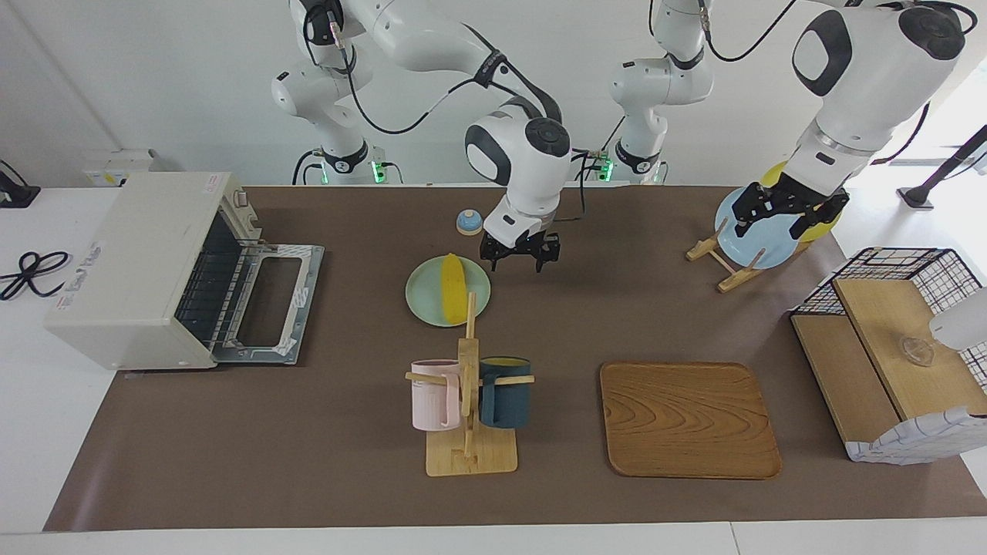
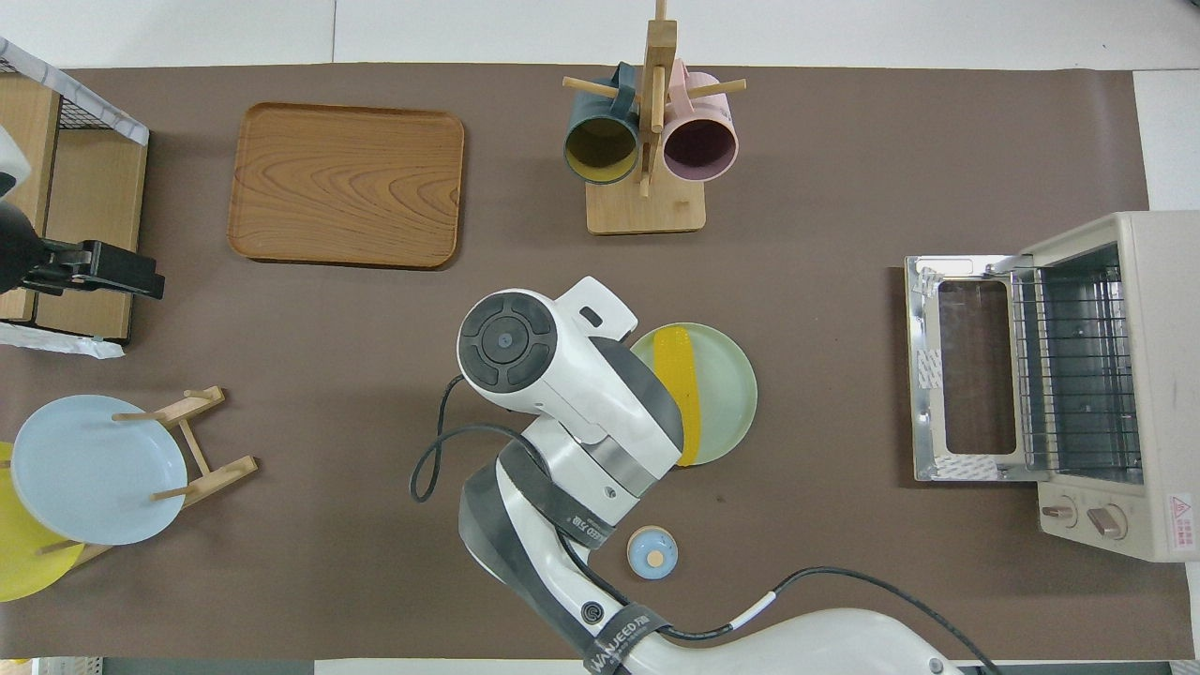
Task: Put corn in oven
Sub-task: 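Grasp the corn on the green plate with the right gripper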
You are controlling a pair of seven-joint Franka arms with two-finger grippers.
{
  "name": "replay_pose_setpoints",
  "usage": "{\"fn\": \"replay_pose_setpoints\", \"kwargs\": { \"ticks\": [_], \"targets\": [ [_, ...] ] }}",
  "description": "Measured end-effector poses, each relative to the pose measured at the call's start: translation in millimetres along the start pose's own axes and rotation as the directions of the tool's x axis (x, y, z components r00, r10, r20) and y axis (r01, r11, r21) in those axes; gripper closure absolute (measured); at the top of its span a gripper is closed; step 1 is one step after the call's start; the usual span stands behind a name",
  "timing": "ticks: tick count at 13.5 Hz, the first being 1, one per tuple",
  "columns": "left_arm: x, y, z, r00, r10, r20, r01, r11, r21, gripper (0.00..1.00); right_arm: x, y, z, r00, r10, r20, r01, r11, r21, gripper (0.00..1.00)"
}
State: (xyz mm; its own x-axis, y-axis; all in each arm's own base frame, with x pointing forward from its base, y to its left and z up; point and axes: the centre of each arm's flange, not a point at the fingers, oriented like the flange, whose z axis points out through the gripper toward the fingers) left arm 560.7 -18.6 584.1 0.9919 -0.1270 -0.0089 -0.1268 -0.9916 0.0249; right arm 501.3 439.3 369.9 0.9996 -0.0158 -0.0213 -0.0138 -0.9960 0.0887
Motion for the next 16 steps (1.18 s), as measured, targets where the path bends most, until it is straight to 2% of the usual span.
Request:
{"fn": "replay_pose_setpoints", "kwargs": {
  "ticks": [2, 5, 8, 12, 14, 16],
  "targets": [
    [0.3, -3.5, 0.8, 1.0, 0.003, 0.002, -0.003, 1.0, 0.0, 0.0, 2.2, 6.1, 14.1, 1.0, 0.008, -0.013, -0.008, 1.0, 0.013, 0.08],
    [2.5, 3.2, -3.4, 1.0, 0.002, 0.019, -0.002, 1.0, -0.003, 0.0, -7.2, 14.9, 43.7, 1.0, 0.008, -0.018, -0.007, 1.0, 0.02, 0.41],
    [10.5, 8.5, -19.3, 0.998, -0.064, 0.009, 0.064, 0.998, -0.002, 0.0, -18.2, 23.8, 63.5, 1.0, 0.006, -0.008, -0.006, 1.0, 0.013, 0.42],
    [14.6, 12.5, -20.0, 0.994, -0.108, 0.015, 0.108, 0.994, -0.01, 0.0, -23.9, 28.7, 70.6, 1.0, 0.005, 0.006, -0.005, 1.0, 0.001, 0.42],
    [14.9, 19.3, -19.6, 0.994, -0.109, 0.017, 0.109, 0.994, -0.01, 0.0, -26.9, 31.1, 75.6, 1.0, 0.005, 0.015, -0.005, 1.0, -0.006, 0.58],
    [15.2, 24.5, -19.5, 0.994, -0.106, 0.018, 0.106, 0.994, -0.01, 0.0, -30.4, 34.1, 79.3, 1.0, 0.004, 0.023, -0.004, 1.0, -0.014, 0.6]
  ]
}}
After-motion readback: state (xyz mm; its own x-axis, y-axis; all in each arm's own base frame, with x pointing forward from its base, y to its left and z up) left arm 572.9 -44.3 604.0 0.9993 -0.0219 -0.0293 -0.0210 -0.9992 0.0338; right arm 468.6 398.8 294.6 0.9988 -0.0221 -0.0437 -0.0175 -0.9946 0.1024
